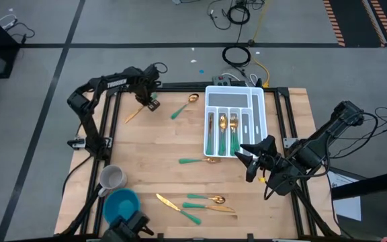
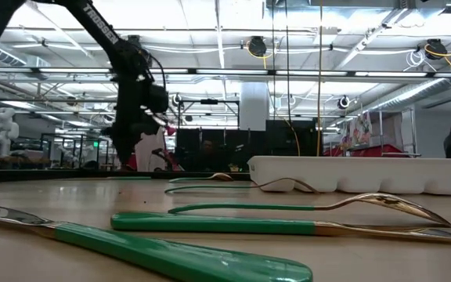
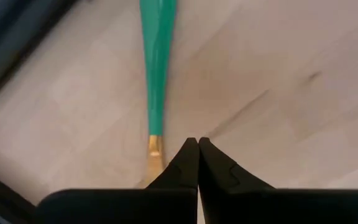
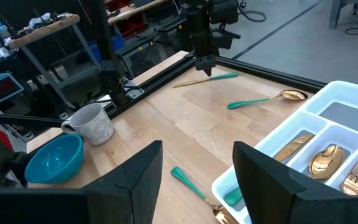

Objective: Sort silverware
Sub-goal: Put the top green table knife into the white cutlery tray

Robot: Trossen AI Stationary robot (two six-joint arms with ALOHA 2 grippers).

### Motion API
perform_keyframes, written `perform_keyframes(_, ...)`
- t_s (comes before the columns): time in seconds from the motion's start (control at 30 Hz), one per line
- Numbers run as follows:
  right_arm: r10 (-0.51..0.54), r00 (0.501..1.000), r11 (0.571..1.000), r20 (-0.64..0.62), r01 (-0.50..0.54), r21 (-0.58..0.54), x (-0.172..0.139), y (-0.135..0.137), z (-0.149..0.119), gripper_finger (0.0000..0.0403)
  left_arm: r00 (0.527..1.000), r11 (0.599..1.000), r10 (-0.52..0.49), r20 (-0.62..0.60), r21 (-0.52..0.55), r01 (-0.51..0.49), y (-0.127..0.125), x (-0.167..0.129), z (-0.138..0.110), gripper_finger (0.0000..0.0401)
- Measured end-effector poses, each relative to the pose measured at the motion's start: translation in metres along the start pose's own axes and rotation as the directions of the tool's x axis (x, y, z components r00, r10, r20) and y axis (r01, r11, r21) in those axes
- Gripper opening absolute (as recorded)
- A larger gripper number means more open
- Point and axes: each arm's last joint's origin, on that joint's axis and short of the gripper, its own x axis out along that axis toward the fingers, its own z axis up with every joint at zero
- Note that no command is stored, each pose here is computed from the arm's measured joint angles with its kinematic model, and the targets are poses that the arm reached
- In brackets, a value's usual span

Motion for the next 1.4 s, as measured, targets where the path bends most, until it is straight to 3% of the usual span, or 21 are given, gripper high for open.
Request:
perform_keyframes(0.07,-0.002,1.000,1.000,0.002,0.002,0.001,0.000,0.000,0.000,0.0190,0.999,1.000,0.001,0.053,-0.018,0.000,-0.008,-0.010,0.000,0.0000)
perform_keyframes(0.2,-0.027,1.000,1.000,0.009,0.027,-0.003,0.004,-0.003,0.002,0.0193,0.990,0.998,-0.011,0.138,0.056,0.003,-0.032,-0.024,0.001,0.0026)
perform_keyframes(0.33,-0.059,0.998,0.998,0.014,0.059,-0.007,0.010,-0.006,0.004,0.0204,0.970,0.995,-0.005,0.243,0.098,-0.020,-0.050,-0.026,0.010,0.0080)
perform_keyframes(0.43,-0.066,0.998,0.998,0.000,0.066,0.003,0.014,-0.007,0.006,0.0214,0.957,0.998,-0.002,0.291,0.063,-0.017,-0.053,-0.020,0.018,0.0133)
perform_keyframes(0.53,-0.054,0.997,0.998,-0.058,0.055,0.014,0.018,-0.008,0.007,0.0220,0.958,0.999,0.023,0.286,0.015,-0.028,-0.053,-0.015,0.021,0.0186)
perform_keyframes(0.67,-0.043,0.991,0.998,-0.124,0.047,0.029,0.024,-0.010,0.008,0.0221,0.957,0.986,0.160,0.241,-0.085,-0.143,-0.049,-0.012,0.017,0.0241)
perform_keyframes(0.73,-0.045,0.990,0.998,-0.134,0.050,0.033,0.026,-0.011,0.009,0.0220,0.951,0.969,0.227,0.209,-0.144,-0.200,-0.047,-0.011,0.014,0.0257)
perform_keyframes(0.87,-0.053,0.988,0.998,-0.142,0.056,0.017,0.029,-0.012,0.010,0.0220,0.961,0.942,0.261,0.093,-0.241,-0.233,-0.035,-0.010,0.003,0.0268)
perform_keyframes(1.03,-0.056,0.988,0.998,-0.142,0.056,-0.002,0.030,-0.013,0.010,0.0215,0.949,0.902,0.315,-0.003,-0.309,-0.300,-0.023,-0.013,-0.006,0.0226)
perform_keyframes(1.13,-0.055,0.988,0.998,-0.142,0.055,-0.005,0.030,-0.013,0.010,0.0210,0.928,0.882,0.372,0.018,-0.319,-0.348,-0.020,-0.023,-0.010,0.0154)
perform_keyframes(1.27,-0.054,0.988,0.999,-0.144,0.053,-0.009,0.030,-0.013,0.010,0.0204,0.892,0.859,0.451,0.026,-0.286,-0.425,-0.015,-0.028,-0.012,0.0029)
perform_keyframes(1.4,-0.043,0.985,0.999,-0.166,0.043,-0.009,0.030,-0.012,0.009,0.0203,0.898,0.866,0.440,0.005,-0.268,-0.423,-0.009,-0.025,-0.014,0.0006)
